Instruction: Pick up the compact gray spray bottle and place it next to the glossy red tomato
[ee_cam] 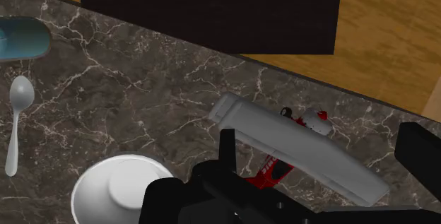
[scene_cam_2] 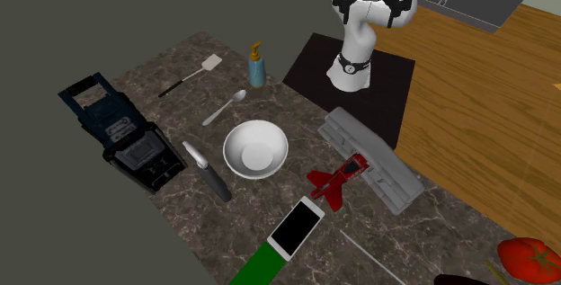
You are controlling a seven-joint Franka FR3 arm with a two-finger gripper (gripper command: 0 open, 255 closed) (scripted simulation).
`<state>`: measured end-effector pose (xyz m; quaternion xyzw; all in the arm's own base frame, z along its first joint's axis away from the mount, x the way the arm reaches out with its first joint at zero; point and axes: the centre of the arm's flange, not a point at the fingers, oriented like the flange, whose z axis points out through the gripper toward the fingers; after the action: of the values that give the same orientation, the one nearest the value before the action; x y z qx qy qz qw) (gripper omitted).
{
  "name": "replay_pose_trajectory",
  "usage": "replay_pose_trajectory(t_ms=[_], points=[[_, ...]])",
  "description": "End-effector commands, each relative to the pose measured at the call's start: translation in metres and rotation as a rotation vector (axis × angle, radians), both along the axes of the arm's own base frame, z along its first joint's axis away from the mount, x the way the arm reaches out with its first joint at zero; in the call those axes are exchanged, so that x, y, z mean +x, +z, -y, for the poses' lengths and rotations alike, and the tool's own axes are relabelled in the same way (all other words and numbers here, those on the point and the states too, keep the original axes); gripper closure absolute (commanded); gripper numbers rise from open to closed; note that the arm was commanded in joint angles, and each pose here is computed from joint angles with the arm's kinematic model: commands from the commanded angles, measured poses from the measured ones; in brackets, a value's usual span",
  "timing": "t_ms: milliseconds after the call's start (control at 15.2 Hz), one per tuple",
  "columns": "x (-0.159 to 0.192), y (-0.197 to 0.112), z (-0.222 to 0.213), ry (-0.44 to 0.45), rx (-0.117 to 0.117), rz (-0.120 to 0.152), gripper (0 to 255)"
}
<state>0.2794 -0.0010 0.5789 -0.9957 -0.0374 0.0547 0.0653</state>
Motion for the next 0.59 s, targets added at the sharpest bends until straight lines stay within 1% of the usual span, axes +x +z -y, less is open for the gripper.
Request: replay_pose_trajectory(t_ms=[0, 528], points=[[0.000, 0.000, 0.000, 0.000, 0.000, 0.000, 0], [0.020, -0.052, 0.092, 0.213, 0.061, 0.117, 0]])
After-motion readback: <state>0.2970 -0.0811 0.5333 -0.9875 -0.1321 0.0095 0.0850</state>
